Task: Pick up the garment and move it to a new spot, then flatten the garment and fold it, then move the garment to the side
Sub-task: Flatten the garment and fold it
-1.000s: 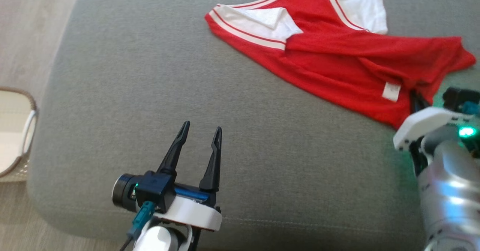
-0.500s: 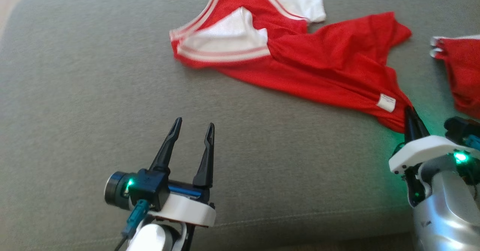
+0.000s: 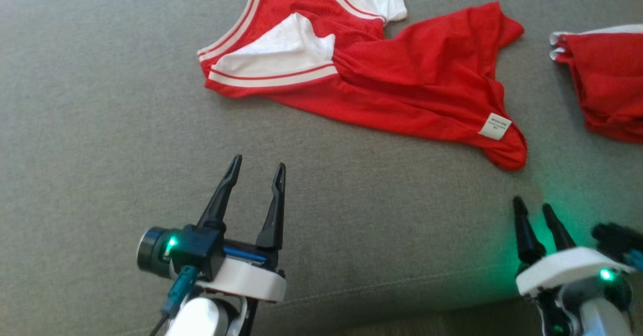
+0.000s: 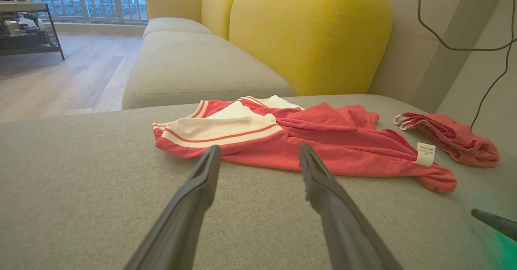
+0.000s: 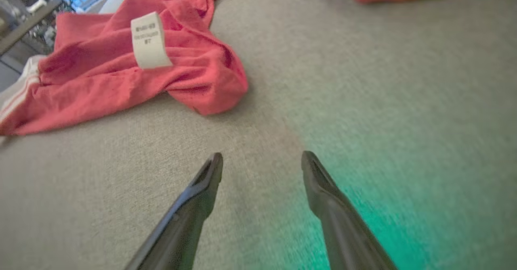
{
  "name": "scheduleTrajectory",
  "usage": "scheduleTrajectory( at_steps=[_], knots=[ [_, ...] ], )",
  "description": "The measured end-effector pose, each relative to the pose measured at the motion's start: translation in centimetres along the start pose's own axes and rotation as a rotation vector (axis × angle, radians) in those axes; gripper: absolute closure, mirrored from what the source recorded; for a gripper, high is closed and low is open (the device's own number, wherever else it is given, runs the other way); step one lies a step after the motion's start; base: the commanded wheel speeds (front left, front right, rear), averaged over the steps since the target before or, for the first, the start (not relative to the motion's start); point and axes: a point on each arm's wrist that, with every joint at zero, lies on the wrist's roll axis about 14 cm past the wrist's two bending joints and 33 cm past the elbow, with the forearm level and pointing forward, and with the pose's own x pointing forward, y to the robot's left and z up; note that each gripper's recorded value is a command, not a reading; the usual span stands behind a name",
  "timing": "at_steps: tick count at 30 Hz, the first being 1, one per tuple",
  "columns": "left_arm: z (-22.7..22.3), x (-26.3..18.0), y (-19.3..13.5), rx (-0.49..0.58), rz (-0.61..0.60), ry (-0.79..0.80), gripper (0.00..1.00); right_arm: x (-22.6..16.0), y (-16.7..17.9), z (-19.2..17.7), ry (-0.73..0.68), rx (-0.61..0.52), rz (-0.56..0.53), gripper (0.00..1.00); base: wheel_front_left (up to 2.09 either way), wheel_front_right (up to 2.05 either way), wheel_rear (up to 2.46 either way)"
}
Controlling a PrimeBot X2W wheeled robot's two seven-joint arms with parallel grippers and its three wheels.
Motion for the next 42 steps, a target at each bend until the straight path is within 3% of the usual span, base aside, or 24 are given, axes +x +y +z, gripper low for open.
scheduleTrajectory(
  at_steps=[5,10,17,25,26,27,29,30,37,42],
  knots=[
    [-0.4,0.4,-0.3,-0.008,-0.018,0.009,0.00,-0.3,-0.1,1.4,-0.064,0.165,-0.006,0.00,0.00,0.00,0.00],
    [-0.1,0.7,-0.3,0.006,-0.024,-0.005,0.00,0.8,0.6,2.0,-0.062,0.193,0.004,0.00,0.00,0.00,0.00],
    [0.4,0.2,0.3,0.019,0.000,-0.012,0.00,3.3,0.9,2.3,-0.046,0.186,-0.019,0.00,0.00,0.00,0.00],
    [0.9,-0.5,1.0,0.031,0.029,-0.022,0.00,5.3,2.8,1.2,0.025,0.065,0.014,0.00,0.00,0.00,0.00],
    [1.0,-0.5,1.1,0.031,0.031,-0.023,0.00,5.5,3.1,1.1,0.033,0.058,0.020,0.03,0.00,0.00,0.00],
    [1.0,-0.6,1.1,0.032,0.032,-0.023,0.00,5.6,3.3,0.9,0.042,0.053,0.024,0.23,0.00,0.00,0.00],
    [1.0,-0.6,1.1,0.032,0.034,-0.023,0.00,5.8,3.3,0.7,0.056,0.043,0.025,0.81,0.00,0.00,0.00],
    [1.0,-0.7,1.2,0.033,0.035,-0.024,0.00,5.9,3.3,0.7,0.061,0.042,0.025,1.00,0.00,0.00,0.00],
    [1.3,-0.5,1.2,0.033,0.044,-0.032,0.00,5.0,2.5,1.2,0.001,0.015,0.007,1.00,0.00,0.00,0.00],
    [1.5,0.1,0.5,0.032,0.017,-0.042,0.00,2.5,-1.8,3.1,-0.074,-0.021,-0.092,1.00,0.00,0.00,0.00]
  ],
)
